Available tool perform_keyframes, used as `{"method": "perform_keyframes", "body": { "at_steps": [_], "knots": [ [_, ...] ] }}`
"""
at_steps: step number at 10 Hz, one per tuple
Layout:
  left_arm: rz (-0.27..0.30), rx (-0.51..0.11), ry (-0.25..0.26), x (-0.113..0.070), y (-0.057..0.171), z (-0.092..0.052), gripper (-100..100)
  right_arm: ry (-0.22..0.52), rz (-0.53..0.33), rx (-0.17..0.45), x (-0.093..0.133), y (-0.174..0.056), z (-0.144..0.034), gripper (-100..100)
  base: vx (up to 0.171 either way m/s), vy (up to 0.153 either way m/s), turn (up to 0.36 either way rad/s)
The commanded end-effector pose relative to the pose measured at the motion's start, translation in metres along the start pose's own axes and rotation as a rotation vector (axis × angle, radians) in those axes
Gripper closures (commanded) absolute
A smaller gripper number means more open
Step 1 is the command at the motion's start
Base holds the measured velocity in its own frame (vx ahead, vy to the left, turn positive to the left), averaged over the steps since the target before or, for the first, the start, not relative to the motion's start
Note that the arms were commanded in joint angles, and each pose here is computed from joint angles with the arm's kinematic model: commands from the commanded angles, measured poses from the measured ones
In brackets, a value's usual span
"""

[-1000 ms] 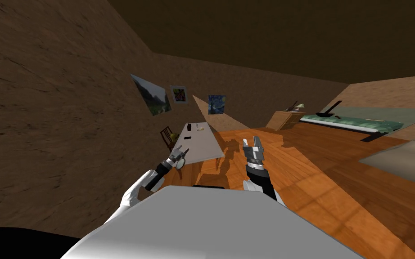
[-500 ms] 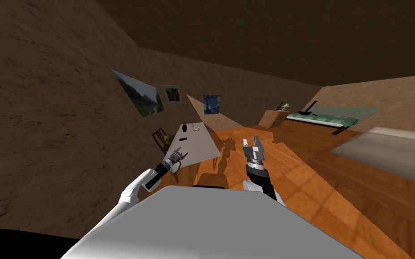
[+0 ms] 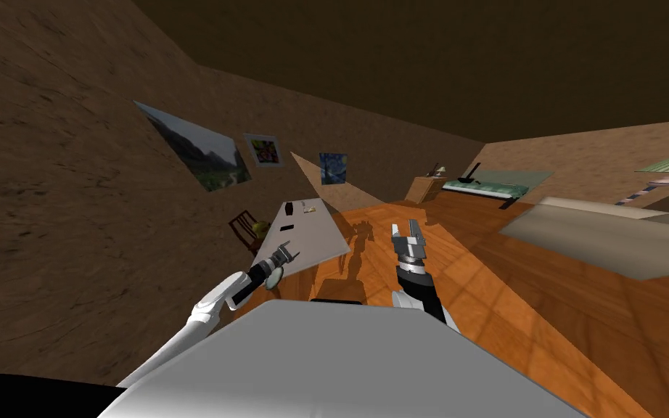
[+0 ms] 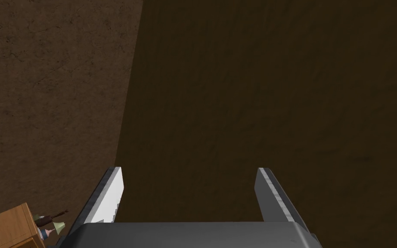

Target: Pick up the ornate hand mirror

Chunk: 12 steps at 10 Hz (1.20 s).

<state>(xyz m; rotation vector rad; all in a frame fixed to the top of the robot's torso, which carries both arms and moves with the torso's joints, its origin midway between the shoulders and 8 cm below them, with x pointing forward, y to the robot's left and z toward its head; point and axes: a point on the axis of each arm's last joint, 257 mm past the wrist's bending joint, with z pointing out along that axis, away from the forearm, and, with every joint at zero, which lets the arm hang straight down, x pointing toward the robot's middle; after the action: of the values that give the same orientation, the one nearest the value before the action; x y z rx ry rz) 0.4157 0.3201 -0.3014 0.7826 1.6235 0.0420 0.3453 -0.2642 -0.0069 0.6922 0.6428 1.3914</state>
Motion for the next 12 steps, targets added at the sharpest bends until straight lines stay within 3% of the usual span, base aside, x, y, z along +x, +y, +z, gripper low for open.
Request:
{"method": "perform_keyframes", "body": {
  "at_steps": [1, 3, 4, 5, 6, 7, 8, 9, 11, 12],
  "knots": [
    [0.107, 0.028, 0.046, 0.018, 0.002, 0.002, -100, 0.0, 0.0, 0.0, 0.0, 0.0, 0.0, 0, 0.04, -0.018, -0.214],
    [0.161, 0.044, 0.093, 0.038, -0.001, -0.003, -100, 0.0, 0.0, 0.0, 0.0, 0.0, 0.0, 0, 0.021, -0.004, -0.073],
    [0.253, 0.072, 0.131, 0.053, 0.002, -0.005, -100, 0.0, 0.0, 0.0, 0.0, 0.0, 0.0, 0, 0.03, -0.02, -0.232],
    [0.278, 0.084, 0.164, 0.068, 0.0, -0.01, -100, 0.0, 0.0, 0.0, 0.0, 0.0, 0.0, 0, 0.03, -0.013, -0.145],
    [0.355, 0.113, 0.2, 0.083, 0.003, -0.014, -100, 0.0, 0.0, 0.0, 0.0, 0.0, 0.0, 0, 0.044, -0.017, -0.283],
    [0.387, 0.129, 0.232, 0.096, 0.001, -0.019, -100, 0.0, 0.0, 0.0, 0.0, 0.0, 0.0, 0, 0.03, -0.006, -0.129],
    [0.404, 0.137, 0.238, 0.098, 0.0, -0.02, -100, 0.0, 0.0, 0.0, 0.0, 0.0, 0.0, 0, -0.006, -0.001, 0.021],
    [0.491, 0.174, 0.278, 0.117, 0.003, -0.026, -100, 0.0, 0.0, 0.0, 0.0, 0.0, 0.0, 0, 0.025, -0.013, -0.19],
    [0.517, 0.193, 0.305, 0.128, 0.001, -0.031, -100, 0.0, 0.0, 0.0, 0.0, 0.0, 0.0, 0, 0.02, -0.005, -0.094],
    [0.6, 0.237, 0.341, 0.144, 0.002, -0.038, -100, 0.0, 0.0, 0.0, 0.0, 0.0, 0.0, 0, 0.019, -0.006, -0.255]
  ]
}}
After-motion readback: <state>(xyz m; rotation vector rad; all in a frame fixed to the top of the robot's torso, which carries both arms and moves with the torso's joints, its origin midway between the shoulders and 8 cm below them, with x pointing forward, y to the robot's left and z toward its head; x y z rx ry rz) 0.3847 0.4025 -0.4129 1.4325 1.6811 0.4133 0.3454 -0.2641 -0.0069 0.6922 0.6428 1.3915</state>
